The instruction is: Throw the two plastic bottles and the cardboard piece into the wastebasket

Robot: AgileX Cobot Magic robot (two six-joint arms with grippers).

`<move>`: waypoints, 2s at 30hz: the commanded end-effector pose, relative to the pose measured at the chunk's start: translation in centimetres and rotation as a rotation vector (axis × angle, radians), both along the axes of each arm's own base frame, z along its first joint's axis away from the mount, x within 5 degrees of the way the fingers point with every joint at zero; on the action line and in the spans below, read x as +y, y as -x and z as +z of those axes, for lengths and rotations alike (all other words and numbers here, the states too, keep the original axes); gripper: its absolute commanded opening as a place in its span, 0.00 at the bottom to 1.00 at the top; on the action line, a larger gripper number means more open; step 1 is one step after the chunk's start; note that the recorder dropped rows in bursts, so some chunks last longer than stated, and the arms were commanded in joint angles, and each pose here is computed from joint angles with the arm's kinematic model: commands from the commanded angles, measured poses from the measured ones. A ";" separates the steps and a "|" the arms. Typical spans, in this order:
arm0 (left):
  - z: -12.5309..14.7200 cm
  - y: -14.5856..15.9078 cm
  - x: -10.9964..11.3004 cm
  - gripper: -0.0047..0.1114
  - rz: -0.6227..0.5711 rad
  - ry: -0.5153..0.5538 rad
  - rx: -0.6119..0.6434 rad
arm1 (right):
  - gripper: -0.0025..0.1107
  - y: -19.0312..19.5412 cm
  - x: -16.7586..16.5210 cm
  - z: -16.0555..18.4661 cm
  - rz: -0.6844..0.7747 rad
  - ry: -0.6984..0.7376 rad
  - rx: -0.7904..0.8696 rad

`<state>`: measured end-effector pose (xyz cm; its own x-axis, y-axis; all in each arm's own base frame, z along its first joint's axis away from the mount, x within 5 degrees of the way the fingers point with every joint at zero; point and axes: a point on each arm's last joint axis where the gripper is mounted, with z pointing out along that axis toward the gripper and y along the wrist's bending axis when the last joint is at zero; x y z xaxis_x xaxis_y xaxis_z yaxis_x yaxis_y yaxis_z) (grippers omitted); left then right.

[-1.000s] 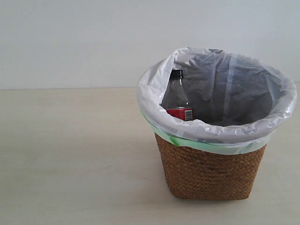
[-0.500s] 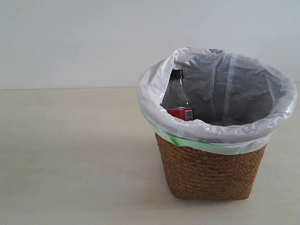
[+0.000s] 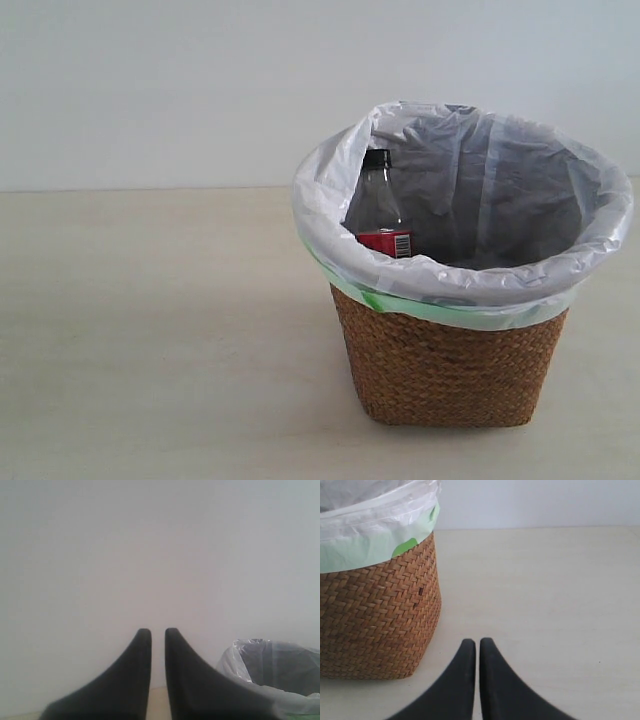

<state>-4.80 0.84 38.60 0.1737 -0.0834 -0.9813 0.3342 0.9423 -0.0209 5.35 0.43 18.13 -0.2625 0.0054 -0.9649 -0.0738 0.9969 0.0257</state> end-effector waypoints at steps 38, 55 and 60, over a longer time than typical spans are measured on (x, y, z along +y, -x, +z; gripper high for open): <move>-15.6 -10.1 -1.2 0.12 0.270 0.061 -0.077 | 0.02 0.0 0.0 0.1 -0.005 0.003 -0.013; -19.9 -10.2 -1.1 0.12 0.295 -0.181 0.371 | 0.02 0.0 0.0 0.1 -0.005 0.003 -0.013; -19.9 -10.3 -1.0 0.12 0.307 -0.177 0.373 | 0.02 0.0 0.0 0.1 -0.005 0.003 -0.013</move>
<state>5.47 -0.14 18.81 -0.1953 0.1115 -0.9744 0.0459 0.9935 0.1045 5.35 0.43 18.13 -0.2625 0.0054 -0.9649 -0.0738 0.9969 0.0257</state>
